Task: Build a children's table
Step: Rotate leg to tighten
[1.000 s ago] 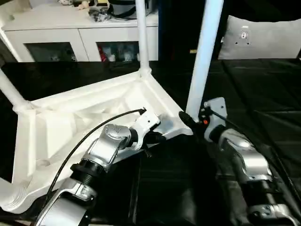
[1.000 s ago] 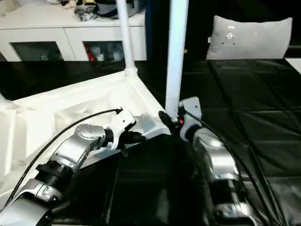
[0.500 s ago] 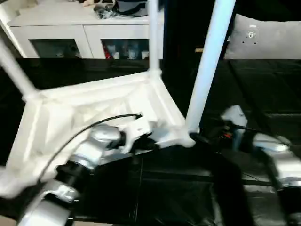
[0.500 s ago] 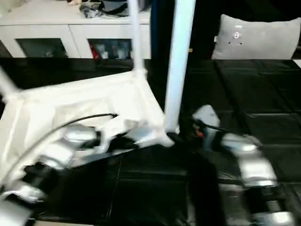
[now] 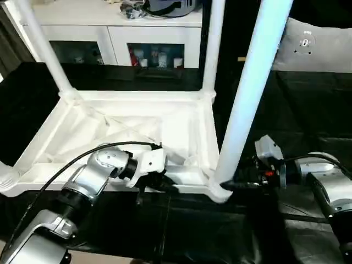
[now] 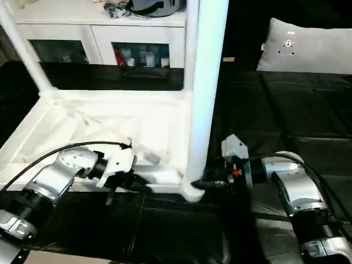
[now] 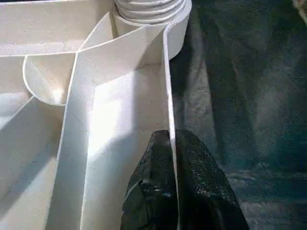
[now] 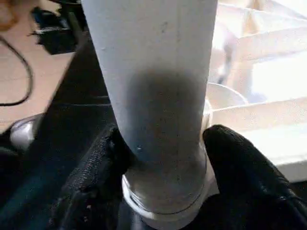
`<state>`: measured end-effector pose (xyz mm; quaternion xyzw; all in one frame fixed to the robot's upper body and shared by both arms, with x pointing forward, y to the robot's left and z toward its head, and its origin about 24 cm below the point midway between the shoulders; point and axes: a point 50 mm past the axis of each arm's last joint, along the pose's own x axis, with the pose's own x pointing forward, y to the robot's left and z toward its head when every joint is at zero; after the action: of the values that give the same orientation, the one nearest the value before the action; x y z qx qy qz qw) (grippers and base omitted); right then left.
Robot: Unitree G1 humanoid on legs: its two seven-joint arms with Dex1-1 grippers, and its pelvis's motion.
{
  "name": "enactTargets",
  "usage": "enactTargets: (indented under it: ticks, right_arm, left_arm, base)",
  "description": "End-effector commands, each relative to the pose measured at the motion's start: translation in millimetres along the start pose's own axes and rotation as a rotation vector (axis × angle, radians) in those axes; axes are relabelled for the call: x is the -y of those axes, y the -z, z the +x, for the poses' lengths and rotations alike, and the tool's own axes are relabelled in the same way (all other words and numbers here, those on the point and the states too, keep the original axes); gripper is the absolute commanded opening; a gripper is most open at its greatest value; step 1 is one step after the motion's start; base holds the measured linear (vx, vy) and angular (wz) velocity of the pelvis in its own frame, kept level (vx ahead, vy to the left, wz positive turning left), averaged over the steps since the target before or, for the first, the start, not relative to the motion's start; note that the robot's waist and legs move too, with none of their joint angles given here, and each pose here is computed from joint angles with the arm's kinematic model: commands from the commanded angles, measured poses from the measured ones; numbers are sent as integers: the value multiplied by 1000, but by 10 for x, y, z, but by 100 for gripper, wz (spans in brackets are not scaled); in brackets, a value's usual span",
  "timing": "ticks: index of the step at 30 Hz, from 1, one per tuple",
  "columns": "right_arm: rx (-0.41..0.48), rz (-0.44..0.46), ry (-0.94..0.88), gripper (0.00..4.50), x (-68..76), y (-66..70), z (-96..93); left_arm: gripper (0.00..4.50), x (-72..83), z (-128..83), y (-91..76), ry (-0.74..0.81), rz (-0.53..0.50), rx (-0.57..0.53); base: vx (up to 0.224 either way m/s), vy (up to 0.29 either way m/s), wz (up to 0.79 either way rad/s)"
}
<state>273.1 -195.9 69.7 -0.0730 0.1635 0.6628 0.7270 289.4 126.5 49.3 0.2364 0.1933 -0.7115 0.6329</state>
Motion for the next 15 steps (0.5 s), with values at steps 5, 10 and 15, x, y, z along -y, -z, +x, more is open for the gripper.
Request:
enactTargets:
  ticks: [5,10,15]
  right_arm:
    - [23,22,-65,206,-39,-44,3]
    - [106,63,-77,198,-111,-56,48]
    - [139,118,43,196,-145,-16,177]
  left_arm:
    - [0,91,67,23,120,13,-26]
    - [0,85,79,-26,110,-44,44]
    - [0,3,141,-97,-1,-131,101]
  base:
    - [0,0,0]
    - [0,0,0]
    - [0,0,0]
